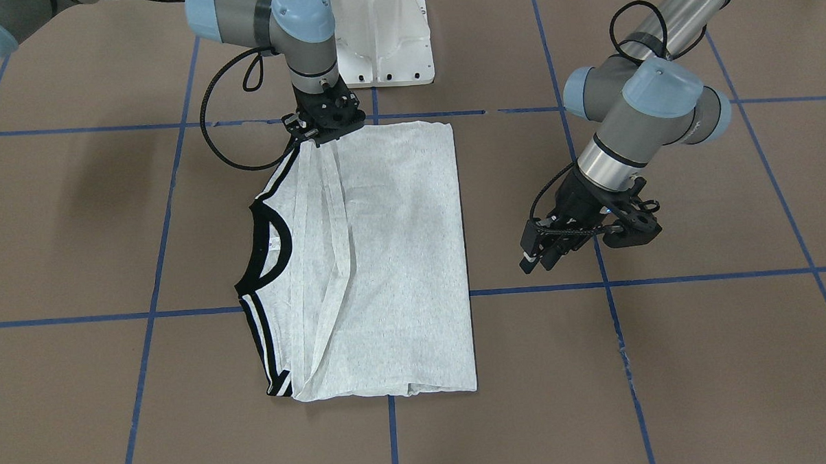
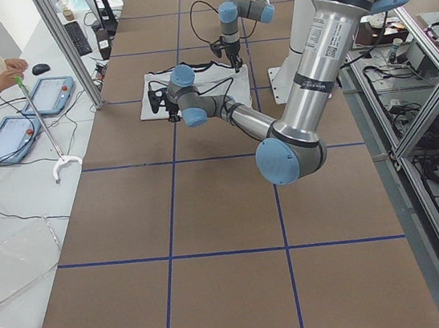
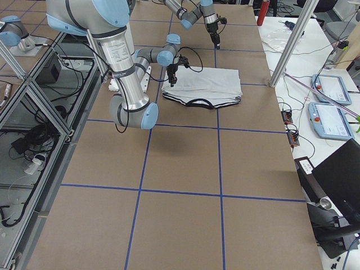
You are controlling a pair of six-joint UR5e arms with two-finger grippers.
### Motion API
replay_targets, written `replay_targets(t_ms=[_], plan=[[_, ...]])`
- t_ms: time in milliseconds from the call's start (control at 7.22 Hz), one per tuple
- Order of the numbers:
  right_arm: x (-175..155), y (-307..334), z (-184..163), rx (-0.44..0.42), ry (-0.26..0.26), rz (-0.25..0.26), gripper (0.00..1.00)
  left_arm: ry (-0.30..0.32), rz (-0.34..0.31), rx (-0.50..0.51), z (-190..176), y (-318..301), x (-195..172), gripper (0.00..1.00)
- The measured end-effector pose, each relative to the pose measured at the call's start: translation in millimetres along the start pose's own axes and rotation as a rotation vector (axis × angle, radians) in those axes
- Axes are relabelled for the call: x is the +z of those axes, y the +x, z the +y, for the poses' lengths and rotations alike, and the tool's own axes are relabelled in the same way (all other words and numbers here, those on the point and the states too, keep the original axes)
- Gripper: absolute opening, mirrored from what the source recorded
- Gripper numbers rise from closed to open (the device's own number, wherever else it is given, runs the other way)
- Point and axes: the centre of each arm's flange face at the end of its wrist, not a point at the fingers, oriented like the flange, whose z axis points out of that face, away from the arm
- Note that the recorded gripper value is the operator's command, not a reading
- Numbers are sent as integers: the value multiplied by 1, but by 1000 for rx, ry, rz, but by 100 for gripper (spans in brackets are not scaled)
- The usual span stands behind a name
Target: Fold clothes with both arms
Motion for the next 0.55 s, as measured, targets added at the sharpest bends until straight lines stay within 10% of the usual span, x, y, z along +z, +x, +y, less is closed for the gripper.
replay_targets(t_ms=[139,554], plan=[[6,-2,2,-7,0,12,0,0,-1,1,0,0,1,51],[7,-3,3,-15,3,17,0,0,1,4,0,0,1,50]])
